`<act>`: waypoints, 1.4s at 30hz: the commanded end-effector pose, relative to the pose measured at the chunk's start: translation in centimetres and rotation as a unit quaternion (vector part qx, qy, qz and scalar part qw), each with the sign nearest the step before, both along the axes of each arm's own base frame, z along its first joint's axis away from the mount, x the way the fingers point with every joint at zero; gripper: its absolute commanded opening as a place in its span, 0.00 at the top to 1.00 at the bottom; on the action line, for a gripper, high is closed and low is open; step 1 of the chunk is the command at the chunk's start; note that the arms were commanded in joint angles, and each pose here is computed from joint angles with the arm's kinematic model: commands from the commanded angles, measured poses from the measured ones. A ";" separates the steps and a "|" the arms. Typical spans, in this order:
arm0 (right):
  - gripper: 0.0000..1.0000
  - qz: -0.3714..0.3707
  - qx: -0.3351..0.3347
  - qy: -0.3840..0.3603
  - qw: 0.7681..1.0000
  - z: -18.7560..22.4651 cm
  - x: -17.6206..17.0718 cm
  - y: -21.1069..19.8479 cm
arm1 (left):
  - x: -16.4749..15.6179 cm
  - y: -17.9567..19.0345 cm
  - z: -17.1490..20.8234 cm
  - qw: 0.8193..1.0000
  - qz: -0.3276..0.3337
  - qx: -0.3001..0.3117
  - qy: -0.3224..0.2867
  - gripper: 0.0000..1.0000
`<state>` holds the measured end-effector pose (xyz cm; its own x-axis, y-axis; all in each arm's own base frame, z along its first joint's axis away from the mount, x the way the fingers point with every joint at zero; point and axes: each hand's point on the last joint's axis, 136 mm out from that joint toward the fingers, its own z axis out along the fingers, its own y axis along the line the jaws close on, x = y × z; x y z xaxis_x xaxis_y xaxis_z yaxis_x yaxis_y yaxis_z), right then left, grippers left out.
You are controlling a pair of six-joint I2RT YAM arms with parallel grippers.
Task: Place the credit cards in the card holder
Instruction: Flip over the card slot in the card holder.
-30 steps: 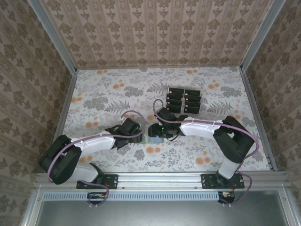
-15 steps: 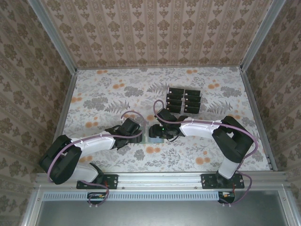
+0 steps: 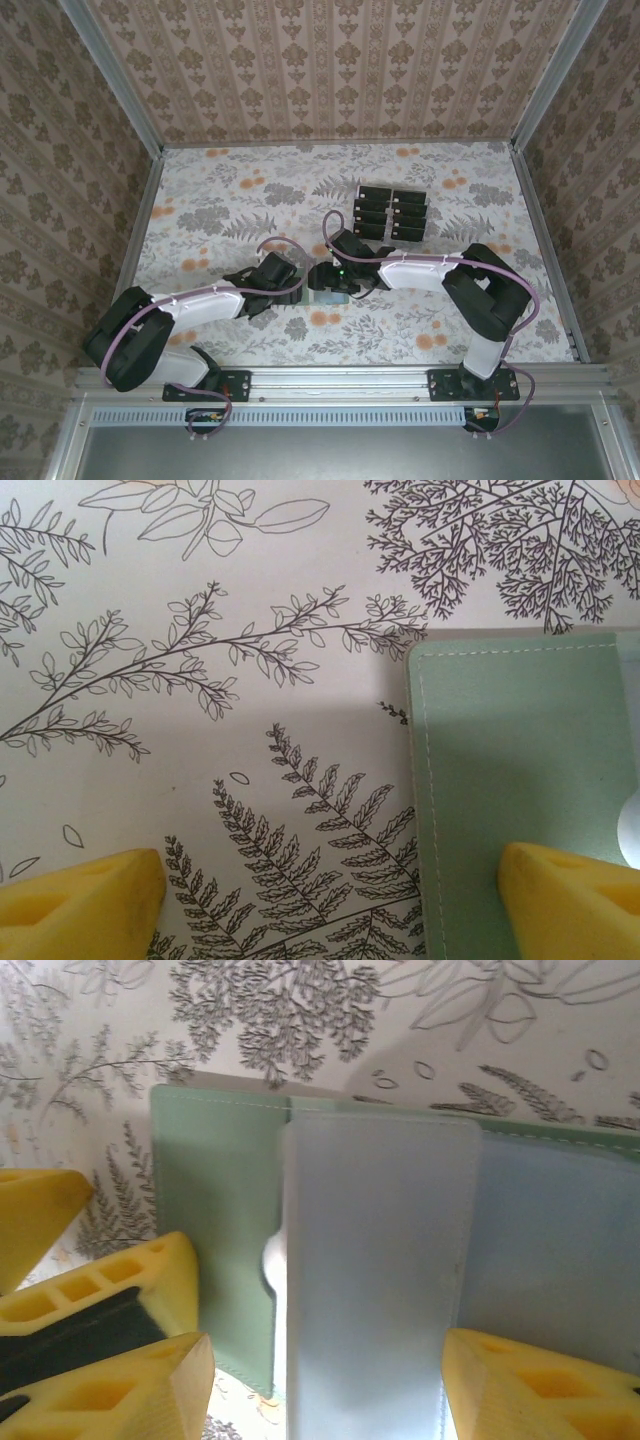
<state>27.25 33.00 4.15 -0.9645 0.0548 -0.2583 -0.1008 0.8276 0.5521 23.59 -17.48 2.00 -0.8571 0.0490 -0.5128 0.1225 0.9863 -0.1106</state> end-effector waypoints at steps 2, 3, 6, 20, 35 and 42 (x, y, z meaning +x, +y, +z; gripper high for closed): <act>0.37 0.009 0.030 0.011 0.999 0.2 -0.3 1.2 | -0.6 0.1 -0.8 1.000 -0.005 0.002 0.009 0.12; 0.37 0.008 0.033 0.011 0.999 0.4 -0.2 1.4 | -0.6 0.1 -0.8 1.000 -0.005 0.002 0.008 0.12; 0.37 0.008 0.039 0.009 0.999 0.8 0.0 1.7 | -0.6 0.2 -0.6 1.000 -0.004 -0.001 0.005 0.12; 0.37 0.009 0.050 0.011 0.999 1.7 0.6 2.9 | -0.6 2.2 1.4 0.997 0.048 -0.041 -0.031 0.12; 0.37 0.031 0.046 0.014 0.998 2.1 0.5 6.1 | -2.2 6.4 0.1 0.991 0.133 -0.018 -0.025 0.12; 0.37 0.052 0.053 0.013 0.997 2.5 0.5 9.0 | -3.1 8.3 0.7 0.986 0.157 -0.022 -0.047 0.13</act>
<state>28.13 40.61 6.54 -0.9657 -0.0025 -0.2595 -0.1713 0.7574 0.6300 21.16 -10.98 3.10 -0.7846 -0.2136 -0.5820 -0.1224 0.9737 -0.1923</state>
